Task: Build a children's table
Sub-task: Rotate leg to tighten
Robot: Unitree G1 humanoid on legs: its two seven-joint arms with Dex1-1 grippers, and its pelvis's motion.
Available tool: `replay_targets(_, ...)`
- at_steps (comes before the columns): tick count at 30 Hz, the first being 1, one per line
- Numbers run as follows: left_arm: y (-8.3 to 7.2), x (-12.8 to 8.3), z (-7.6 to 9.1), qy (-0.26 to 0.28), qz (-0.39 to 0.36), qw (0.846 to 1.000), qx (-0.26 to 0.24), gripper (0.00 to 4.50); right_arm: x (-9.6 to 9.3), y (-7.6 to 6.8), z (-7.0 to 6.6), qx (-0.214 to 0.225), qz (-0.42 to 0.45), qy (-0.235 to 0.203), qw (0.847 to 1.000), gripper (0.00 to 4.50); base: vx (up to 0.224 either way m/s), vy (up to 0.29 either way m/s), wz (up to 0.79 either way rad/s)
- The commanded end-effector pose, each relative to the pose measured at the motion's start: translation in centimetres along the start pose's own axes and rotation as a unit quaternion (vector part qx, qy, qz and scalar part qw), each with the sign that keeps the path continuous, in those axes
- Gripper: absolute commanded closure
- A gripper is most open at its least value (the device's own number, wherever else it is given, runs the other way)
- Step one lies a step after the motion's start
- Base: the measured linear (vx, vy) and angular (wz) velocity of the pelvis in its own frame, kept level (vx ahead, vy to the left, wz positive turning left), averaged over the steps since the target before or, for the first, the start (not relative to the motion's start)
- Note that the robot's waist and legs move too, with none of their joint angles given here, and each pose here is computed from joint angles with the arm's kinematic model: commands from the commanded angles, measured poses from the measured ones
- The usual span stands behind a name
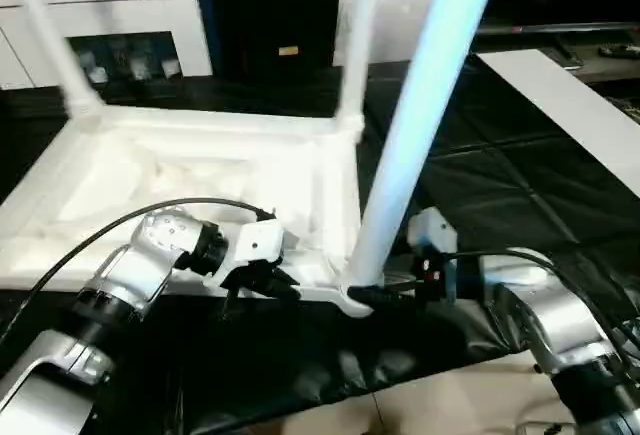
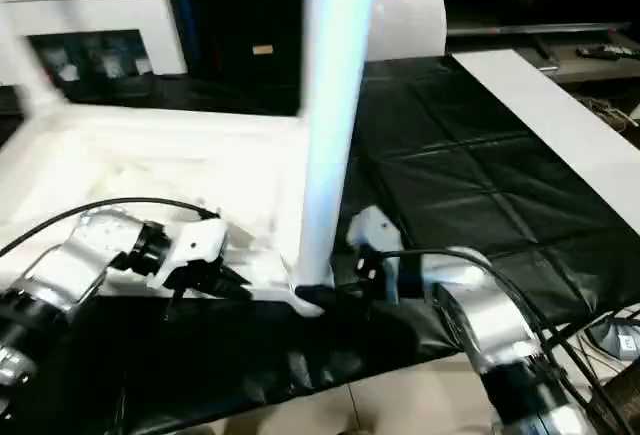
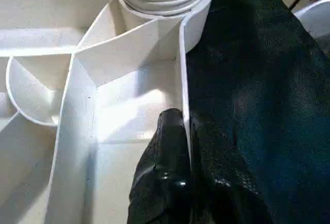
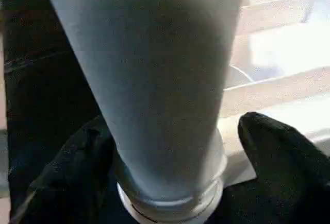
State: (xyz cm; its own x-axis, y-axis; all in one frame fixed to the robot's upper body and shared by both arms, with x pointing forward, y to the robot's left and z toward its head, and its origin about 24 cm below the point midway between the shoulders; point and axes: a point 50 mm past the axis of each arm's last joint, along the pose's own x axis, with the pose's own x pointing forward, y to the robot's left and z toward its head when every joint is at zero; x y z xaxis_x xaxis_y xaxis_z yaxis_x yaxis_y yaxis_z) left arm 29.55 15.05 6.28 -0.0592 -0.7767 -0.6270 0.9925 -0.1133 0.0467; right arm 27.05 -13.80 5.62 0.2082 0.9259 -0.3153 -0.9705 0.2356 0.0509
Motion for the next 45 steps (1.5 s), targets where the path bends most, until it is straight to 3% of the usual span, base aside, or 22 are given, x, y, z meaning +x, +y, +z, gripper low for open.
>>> replay_targets(1,0.2,0.4,1.2,0.003,-0.04,0.998,0.043,4.5,-0.3,-0.5,0.1,-0.013,0.007,0.016,1.0,0.89,0.0,0.0,0.0)
replay_targets(11,0.5,0.0,0.9,0.013,-0.043,0.998,0.05,4.5,0.1,-0.5,0.1,-0.016,0.046,0.024,0.999,1.7,0.0,0.0,0.0)
replay_targets(17,0.7,-0.1,0.7,0.008,-0.026,0.999,0.035,4.5,0.4,-0.3,-0.1,0.008,0.045,0.009,0.999,1.77,0.0,0.0,0.0)
replay_targets(20,1.3,0.2,0.9,-0.036,0.076,0.996,-0.04,4.5,1.9,0.6,-0.7,0.082,-0.011,-0.031,0.996,1.78,0.0,0.0,0.0)
replay_targets(23,1.4,0.5,1.3,-0.059,0.116,0.989,-0.072,4.5,3.1,0.6,-0.8,0.101,-0.062,-0.044,0.992,1.78,0.0,0.0,0.0)
replay_targets(26,1.9,1.9,2.2,-0.083,0.19,0.971,-0.119,4.5,5.8,0.4,-0.7,0.152,-0.148,-0.068,0.975,1.78,0.0,0.0,0.0)
replay_targets(31,2.6,3.6,3.7,-0.097,0.254,0.95,-0.15,4.5,8.8,-0.5,0.3,0.201,-0.229,-0.075,0.949,1.78,0.0,0.0,0.0)
replay_targets(34,3.2,4.4,4.9,-0.1,0.289,0.939,-0.157,4.5,10.6,-1.0,1.2,0.204,-0.267,-0.052,0.94,1.78,0.0,0.0,0.0)
replay_targets(37,3.4,4.7,5.4,-0.094,0.299,0.938,-0.148,4.5,11.3,-1.1,1.5,0.203,-0.276,-0.053,0.938,1.78,0.0,0.0,0.0)
replay_targets(38,3.4,4.7,5.4,-0.091,0.301,0.938,-0.147,4.5,11.4,-1.1,1.6,0.203,-0.277,-0.057,0.937,1.22,0.0,0.0,0.0)
replay_targets(45,3.1,3.5,4.0,-0.064,0.305,0.94,-0.142,4.5,9.6,-1.5,1.1,0.175,-0.298,-0.079,0.935,0.58,0.0,0.0,0.0)
